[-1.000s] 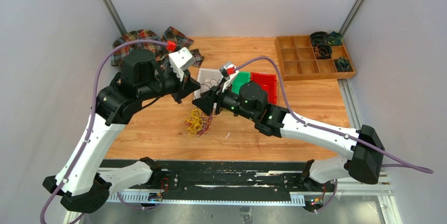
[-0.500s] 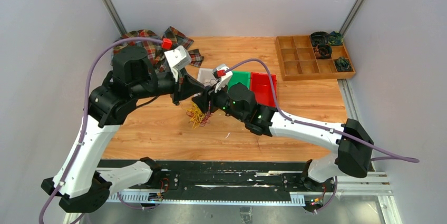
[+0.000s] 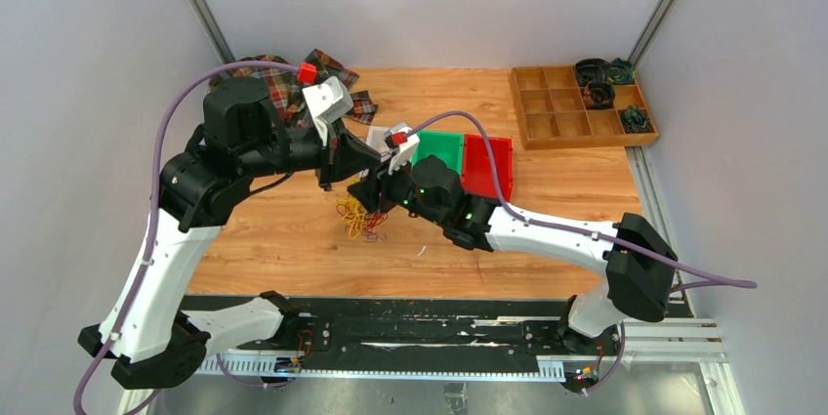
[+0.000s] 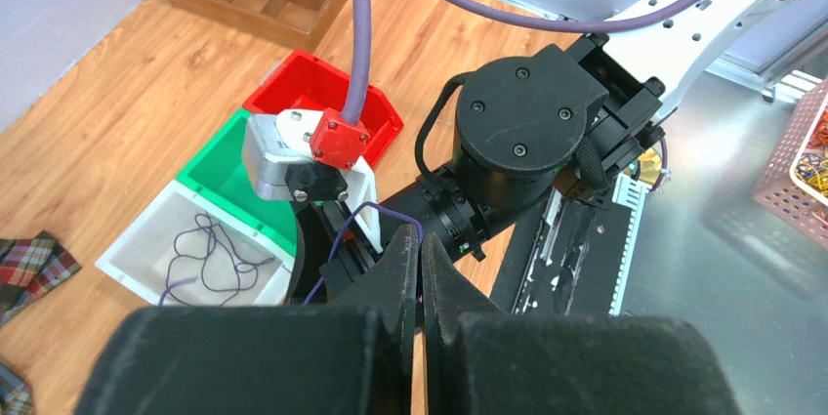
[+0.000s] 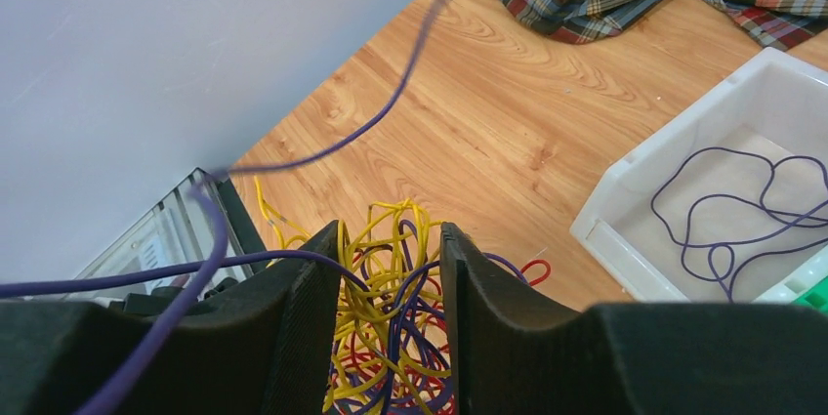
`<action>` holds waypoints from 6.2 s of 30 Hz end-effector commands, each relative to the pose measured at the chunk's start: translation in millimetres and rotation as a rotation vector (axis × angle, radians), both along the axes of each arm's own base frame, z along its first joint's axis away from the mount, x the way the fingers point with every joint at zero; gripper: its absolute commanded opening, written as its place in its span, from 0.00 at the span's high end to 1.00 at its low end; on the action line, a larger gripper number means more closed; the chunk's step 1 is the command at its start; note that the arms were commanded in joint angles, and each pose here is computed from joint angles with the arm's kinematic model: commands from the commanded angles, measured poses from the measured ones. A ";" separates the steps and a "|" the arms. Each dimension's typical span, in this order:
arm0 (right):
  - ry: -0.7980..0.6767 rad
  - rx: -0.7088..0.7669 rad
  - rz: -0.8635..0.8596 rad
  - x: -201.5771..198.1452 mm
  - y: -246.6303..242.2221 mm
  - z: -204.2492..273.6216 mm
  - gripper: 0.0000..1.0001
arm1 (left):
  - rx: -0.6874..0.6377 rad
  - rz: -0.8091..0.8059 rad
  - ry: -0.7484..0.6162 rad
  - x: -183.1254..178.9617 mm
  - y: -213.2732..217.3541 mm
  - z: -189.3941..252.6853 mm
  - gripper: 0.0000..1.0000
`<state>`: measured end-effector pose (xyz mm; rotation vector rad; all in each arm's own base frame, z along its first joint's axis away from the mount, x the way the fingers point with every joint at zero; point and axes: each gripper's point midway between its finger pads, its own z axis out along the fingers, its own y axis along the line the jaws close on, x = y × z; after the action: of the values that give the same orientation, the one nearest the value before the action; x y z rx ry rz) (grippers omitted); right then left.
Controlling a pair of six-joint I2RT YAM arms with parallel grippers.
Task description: Untangle the cables
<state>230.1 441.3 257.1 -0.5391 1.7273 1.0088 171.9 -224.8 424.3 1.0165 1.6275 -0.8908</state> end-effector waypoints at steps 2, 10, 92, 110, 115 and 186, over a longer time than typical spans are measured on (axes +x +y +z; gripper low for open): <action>0.033 -0.016 0.003 -5.2 4.8 -21.4 0.61 | -0.056 -0.032 -0.053 -8.5 -2.2 29.5 1.00; 0.102 -0.109 -0.059 -4.8 -13.1 -86.6 0.64 | -0.089 0.013 -0.167 -0.2 2.4 69.4 0.99; 0.141 -0.202 -0.355 42.3 -143.1 -114.4 0.41 | -0.185 0.550 -0.698 119.4 39.1 144.8 1.00; 0.151 -0.198 -0.425 34.9 -185.3 -133.5 0.42 | -0.059 0.580 -0.765 160.6 27.0 117.2 1.00; 0.154 -0.202 -0.439 33.9 -191.5 -137.4 0.42 | -0.085 0.579 -0.790 164.4 23.0 134.7 1.00; 0.192 -0.123 -0.492 39.4 -214.5 -154.3 0.41 | 0.835 0.353 -0.294 272.2 6.0 -296.4 1.00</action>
<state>264.2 232.9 104.8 -0.1141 1.9788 0.6232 434.4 -222.2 136.8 1.3132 1.8662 0.1869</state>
